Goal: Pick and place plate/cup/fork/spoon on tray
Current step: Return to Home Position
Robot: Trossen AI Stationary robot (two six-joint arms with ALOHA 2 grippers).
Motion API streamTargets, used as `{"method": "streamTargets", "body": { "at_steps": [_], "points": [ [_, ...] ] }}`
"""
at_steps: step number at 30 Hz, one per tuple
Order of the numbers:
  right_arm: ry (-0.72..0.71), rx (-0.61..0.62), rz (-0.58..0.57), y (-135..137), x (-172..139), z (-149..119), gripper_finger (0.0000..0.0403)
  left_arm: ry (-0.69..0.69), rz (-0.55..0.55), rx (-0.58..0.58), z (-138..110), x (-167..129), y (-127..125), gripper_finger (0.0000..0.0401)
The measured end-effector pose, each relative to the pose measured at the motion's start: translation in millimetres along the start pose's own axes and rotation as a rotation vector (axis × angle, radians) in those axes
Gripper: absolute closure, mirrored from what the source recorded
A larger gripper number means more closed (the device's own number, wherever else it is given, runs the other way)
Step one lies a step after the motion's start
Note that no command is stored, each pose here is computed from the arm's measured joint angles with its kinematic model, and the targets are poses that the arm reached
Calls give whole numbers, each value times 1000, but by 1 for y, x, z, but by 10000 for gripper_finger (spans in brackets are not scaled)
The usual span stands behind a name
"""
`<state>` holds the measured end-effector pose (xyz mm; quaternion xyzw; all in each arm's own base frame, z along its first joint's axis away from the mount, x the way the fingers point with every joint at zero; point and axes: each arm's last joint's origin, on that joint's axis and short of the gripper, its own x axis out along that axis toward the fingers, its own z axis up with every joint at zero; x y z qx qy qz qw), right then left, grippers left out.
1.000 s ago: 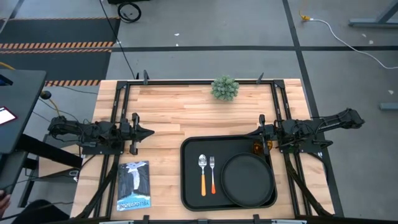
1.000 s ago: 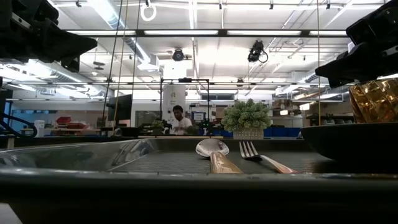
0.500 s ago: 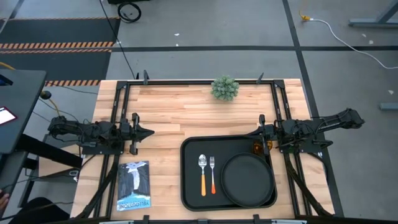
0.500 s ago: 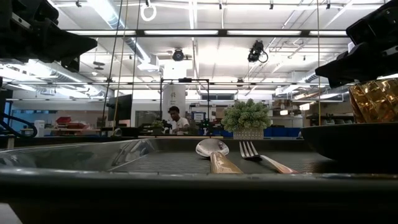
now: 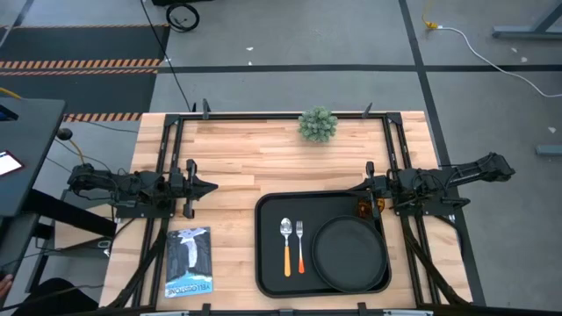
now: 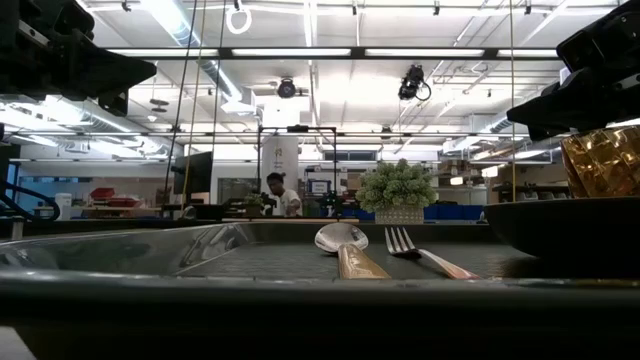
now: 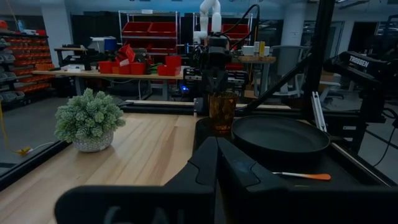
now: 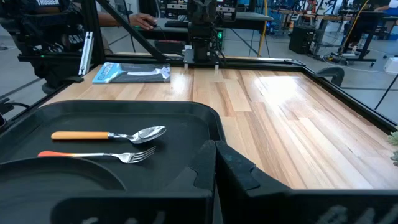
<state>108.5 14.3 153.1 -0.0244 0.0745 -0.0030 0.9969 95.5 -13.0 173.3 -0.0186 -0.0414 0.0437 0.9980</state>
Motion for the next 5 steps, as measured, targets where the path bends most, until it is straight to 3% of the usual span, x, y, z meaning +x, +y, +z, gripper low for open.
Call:
{"method": "streamTargets", "body": {
  "at_steps": [5],
  "points": [
    [0, 0, 0, 0, 0, 0, 387, 0, 0, 0, 0, 0, 0, 392]
  ]
}}
